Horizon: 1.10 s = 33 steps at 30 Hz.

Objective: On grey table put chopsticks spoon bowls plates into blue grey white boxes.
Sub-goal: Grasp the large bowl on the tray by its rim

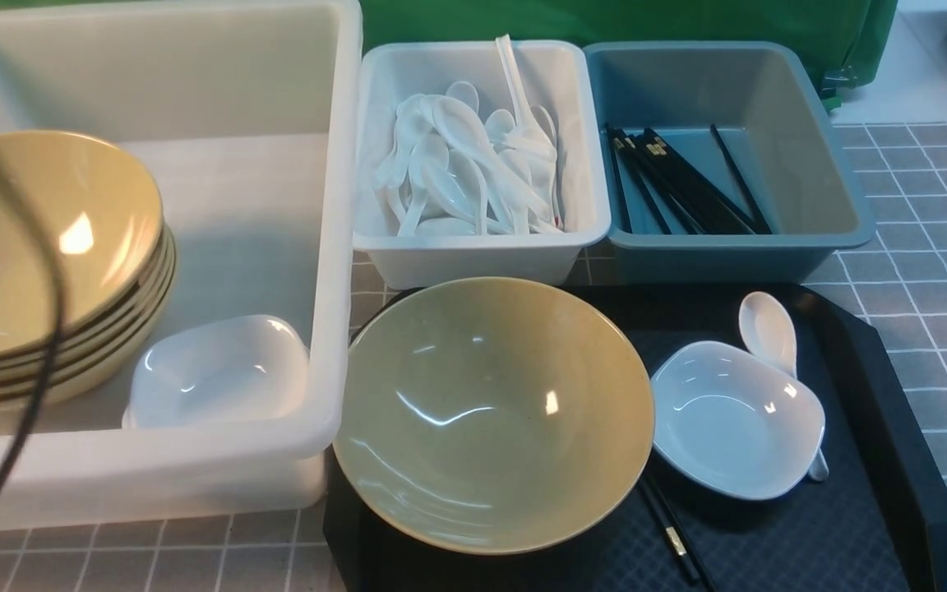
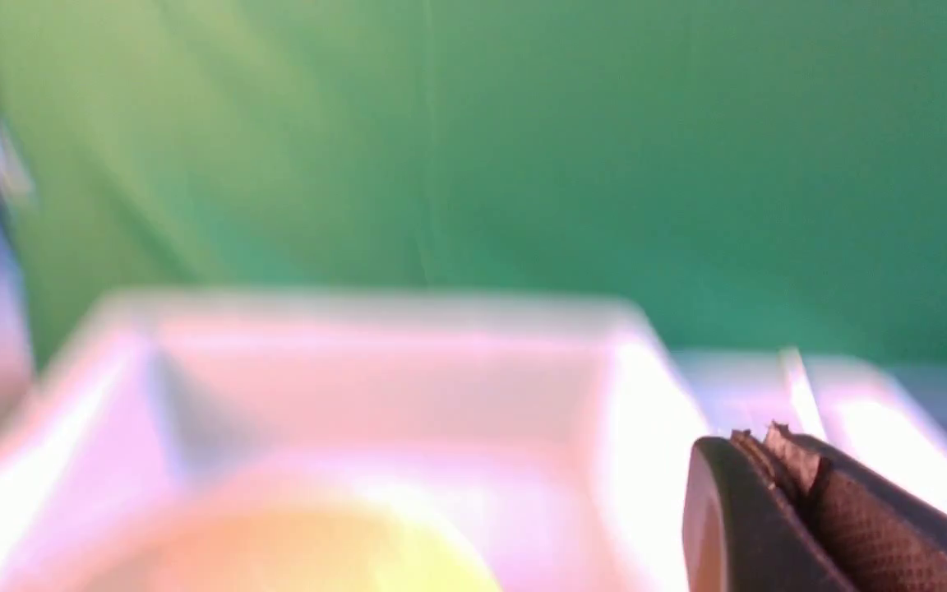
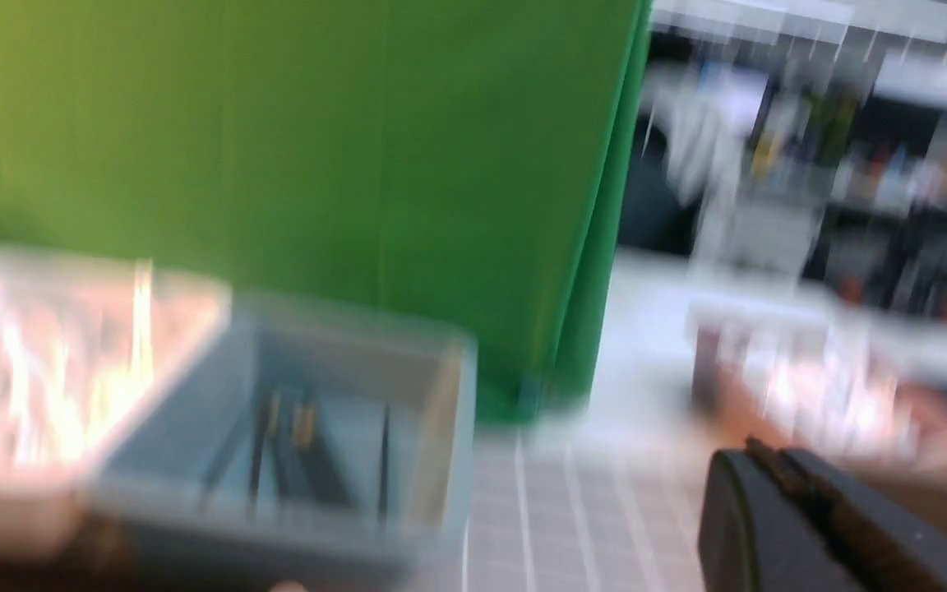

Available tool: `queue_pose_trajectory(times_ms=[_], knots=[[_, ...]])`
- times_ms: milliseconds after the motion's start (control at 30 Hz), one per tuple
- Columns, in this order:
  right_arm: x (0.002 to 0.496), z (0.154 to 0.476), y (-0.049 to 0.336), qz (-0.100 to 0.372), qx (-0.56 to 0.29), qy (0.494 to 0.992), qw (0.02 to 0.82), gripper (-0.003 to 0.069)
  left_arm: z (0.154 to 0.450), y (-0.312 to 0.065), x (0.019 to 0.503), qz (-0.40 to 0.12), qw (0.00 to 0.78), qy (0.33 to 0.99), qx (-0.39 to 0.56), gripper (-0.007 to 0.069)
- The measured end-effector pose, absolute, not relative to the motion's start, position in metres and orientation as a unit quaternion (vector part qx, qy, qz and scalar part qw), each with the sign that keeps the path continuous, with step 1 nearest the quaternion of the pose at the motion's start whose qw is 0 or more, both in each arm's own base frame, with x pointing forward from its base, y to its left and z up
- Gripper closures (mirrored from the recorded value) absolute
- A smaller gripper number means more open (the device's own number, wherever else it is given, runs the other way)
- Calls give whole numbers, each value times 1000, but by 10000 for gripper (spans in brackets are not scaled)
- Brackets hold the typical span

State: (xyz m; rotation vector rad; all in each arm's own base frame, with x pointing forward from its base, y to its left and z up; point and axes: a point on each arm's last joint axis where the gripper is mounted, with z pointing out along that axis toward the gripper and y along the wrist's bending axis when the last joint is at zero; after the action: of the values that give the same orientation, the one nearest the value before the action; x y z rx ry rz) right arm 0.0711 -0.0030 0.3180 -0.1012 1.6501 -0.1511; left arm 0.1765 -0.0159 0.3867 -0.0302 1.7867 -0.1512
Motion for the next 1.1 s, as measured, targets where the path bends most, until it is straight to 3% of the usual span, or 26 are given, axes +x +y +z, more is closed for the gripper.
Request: queue_pose_trajectory(times_ms=[33, 67, 233, 400, 567, 800, 1100], knots=[[75, 309, -2, -59, -55, 769, 634, 625, 378, -34, 197, -81, 553, 829, 25, 634], [75, 308, -2, -58, -55, 774, 629, 625, 379, -36, 196, -82, 549, 831, 31, 634], [79, 277, 6, -28, -115, 869, 480, 625, 349, -120, 239, -134, 363, 902, 193, 634], [81, 265, 11, -14, -144, 876, 461, 625, 320, -189, 262, -148, 286, 905, 276, 634], [85, 261, 13, -5, -142, 865, 482, 624, 266, -245, 278, -132, 215, 913, 319, 634], [85, 262, 14, 0, -139, 862, 487, 624, 203, -279, 276, -111, 148, 921, 342, 634], [85, 262, 14, 2, -138, 860, 491, 624, 215, -323, 255, -196, 177, 890, 370, 631]])
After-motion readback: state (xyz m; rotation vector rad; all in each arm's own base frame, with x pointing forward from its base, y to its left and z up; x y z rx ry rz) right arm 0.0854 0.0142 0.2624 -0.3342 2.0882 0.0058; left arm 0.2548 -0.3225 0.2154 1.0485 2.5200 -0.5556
